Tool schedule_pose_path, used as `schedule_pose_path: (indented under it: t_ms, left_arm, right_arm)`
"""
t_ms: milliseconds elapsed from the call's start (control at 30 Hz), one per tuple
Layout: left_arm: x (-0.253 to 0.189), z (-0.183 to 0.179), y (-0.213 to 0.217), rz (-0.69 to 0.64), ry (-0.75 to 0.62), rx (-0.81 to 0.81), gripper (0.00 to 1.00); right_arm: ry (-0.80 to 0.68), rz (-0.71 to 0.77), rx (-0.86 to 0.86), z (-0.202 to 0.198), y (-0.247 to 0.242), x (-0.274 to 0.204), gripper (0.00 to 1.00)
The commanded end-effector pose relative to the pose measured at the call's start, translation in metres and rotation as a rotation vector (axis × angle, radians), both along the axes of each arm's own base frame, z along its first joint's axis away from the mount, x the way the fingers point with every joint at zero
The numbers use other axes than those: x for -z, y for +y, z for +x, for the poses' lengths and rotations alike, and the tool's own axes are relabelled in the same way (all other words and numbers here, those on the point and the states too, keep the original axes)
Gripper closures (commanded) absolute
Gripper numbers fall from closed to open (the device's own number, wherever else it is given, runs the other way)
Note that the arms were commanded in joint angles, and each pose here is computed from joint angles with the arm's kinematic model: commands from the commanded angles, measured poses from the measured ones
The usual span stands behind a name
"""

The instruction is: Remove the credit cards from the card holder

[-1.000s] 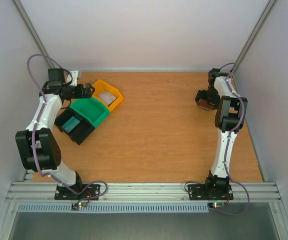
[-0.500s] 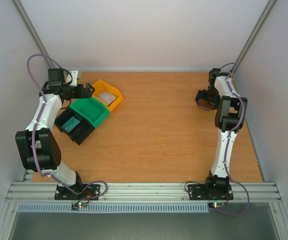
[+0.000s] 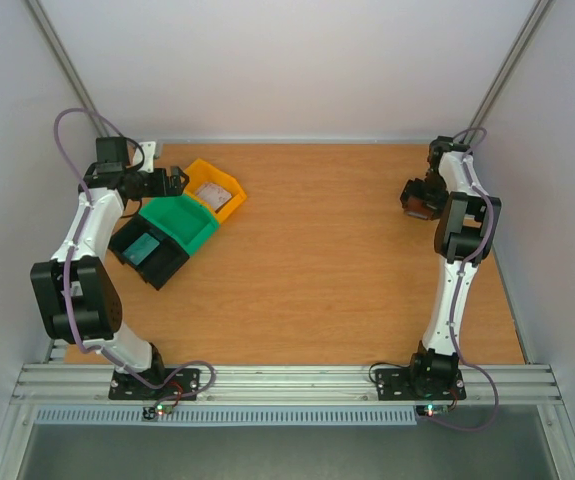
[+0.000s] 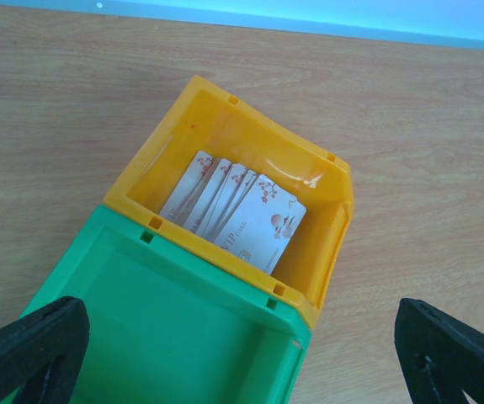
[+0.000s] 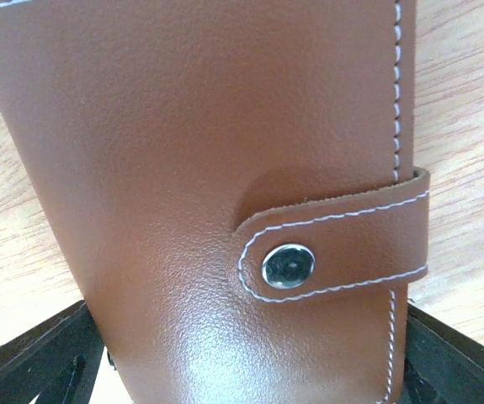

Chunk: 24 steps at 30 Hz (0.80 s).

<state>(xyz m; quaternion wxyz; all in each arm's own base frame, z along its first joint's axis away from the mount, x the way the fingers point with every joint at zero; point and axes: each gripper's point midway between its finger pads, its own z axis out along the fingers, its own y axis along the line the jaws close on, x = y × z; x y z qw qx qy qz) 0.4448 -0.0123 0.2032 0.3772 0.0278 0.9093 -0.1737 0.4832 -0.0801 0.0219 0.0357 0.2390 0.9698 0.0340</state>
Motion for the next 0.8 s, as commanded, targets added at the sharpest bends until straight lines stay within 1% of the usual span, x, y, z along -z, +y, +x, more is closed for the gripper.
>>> schedule_pose_path:
  t_ms: [0,67,133,267,467,600,633,767]
  left_arm:
    - [-0.018,0.002,-0.002,0.004,-0.054,0.008,0.01]
    - [-0.018,0.001,-0.002,0.002,-0.054,0.010,0.01]
    - [-0.017,0.001,-0.004,-0.004,-0.053,0.015,0.01]
    - [-0.019,0.000,-0.006,-0.013,-0.059,0.024,0.01]
    - [-0.020,0.000,-0.008,-0.024,-0.058,0.029,0.01]
    - [-0.023,-0.002,-0.011,-0.038,-0.063,0.043,0.01]
    - [-0.023,-0.003,-0.012,-0.045,-0.062,0.049,0.01]
    - [-0.027,-0.006,-0.024,-0.101,-0.054,0.088,0.01]
  right_arm:
    - [0.055,0.014,-0.053,-0.004,0.011,0.021,0.12]
    - [0.076,-0.010,-0.065,-0.007,0.009,0.023,0.17]
    - [0.098,-0.040,-0.074,-0.011,0.006,0.025,0.25]
    - [0.117,-0.092,-0.103,-0.017,0.003,0.022,0.33]
    - [0.043,-0.106,-0.174,-0.011,0.023,-0.002,0.37]
    - [-0.036,-0.090,-0.206,-0.008,0.042,-0.029,0.39]
    - [-0.061,-0.060,-0.217,-0.008,0.052,-0.034,0.40]
    - [-0.143,-0.040,-0.275,-0.012,0.087,-0.058,0.42]
